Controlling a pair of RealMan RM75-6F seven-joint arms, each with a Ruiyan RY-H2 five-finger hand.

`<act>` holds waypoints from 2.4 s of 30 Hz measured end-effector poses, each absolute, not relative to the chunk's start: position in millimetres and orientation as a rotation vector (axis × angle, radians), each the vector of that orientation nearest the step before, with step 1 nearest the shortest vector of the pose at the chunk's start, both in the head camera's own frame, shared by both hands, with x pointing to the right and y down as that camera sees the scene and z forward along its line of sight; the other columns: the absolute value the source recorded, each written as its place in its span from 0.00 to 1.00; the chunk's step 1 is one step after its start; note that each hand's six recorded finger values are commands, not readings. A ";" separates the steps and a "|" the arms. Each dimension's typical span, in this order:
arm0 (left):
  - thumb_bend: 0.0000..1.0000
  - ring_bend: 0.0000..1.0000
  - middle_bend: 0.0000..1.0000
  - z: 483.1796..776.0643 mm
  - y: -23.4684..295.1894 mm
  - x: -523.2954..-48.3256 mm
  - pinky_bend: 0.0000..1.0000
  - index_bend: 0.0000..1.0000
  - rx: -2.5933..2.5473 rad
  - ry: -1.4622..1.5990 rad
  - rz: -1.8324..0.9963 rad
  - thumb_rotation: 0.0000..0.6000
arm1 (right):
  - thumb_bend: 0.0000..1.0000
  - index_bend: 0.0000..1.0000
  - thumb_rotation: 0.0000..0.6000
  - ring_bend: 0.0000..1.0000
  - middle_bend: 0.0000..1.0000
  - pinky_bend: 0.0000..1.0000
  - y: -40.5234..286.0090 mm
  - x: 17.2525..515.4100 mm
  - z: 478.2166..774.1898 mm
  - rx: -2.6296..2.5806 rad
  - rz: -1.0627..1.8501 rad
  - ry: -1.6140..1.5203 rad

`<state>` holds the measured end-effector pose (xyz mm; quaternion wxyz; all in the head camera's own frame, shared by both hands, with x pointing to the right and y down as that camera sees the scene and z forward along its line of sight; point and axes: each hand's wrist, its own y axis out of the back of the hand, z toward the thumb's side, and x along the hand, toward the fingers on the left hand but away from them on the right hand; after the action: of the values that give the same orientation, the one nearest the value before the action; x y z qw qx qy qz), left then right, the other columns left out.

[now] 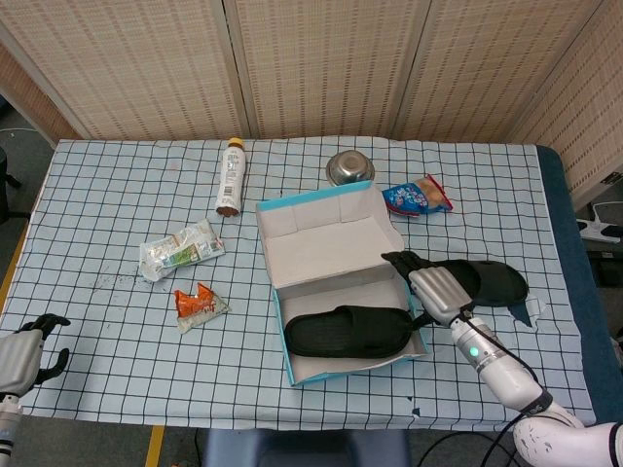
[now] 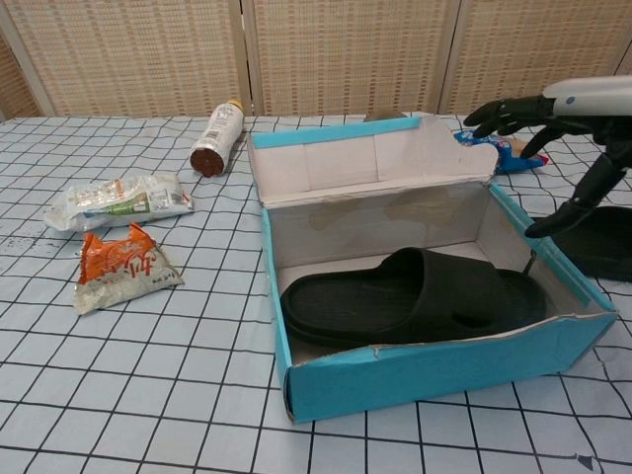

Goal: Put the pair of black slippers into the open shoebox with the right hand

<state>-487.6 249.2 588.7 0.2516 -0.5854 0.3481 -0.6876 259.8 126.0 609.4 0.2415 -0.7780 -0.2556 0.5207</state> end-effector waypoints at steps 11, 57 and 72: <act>0.44 0.29 0.23 590.9 249.9 -486.0 0.47 0.30 -1.586 0.926 -1.881 1.00 | 0.00 0.02 1.00 0.00 0.04 0.18 117.3 377.3 628.9 -1.795 1.693 -0.731; 0.44 0.29 0.23 593.4 250.2 -487.3 0.47 0.30 -1.591 0.919 -1.899 1.00 | 0.00 0.70 1.00 0.51 0.69 0.59 121.6 406.4 613.5 -1.288 1.657 -0.717; 0.44 0.29 0.23 592.3 249.9 -488.1 0.47 0.30 -1.595 0.929 -1.897 1.00 | 0.00 0.73 1.00 0.53 0.71 0.61 133.9 282.1 559.7 -1.319 1.124 -0.883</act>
<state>-488.1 249.9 592.3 0.2450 -0.5843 0.3403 -0.6948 282.1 133.9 559.7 0.5632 -0.5605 -0.3752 0.4773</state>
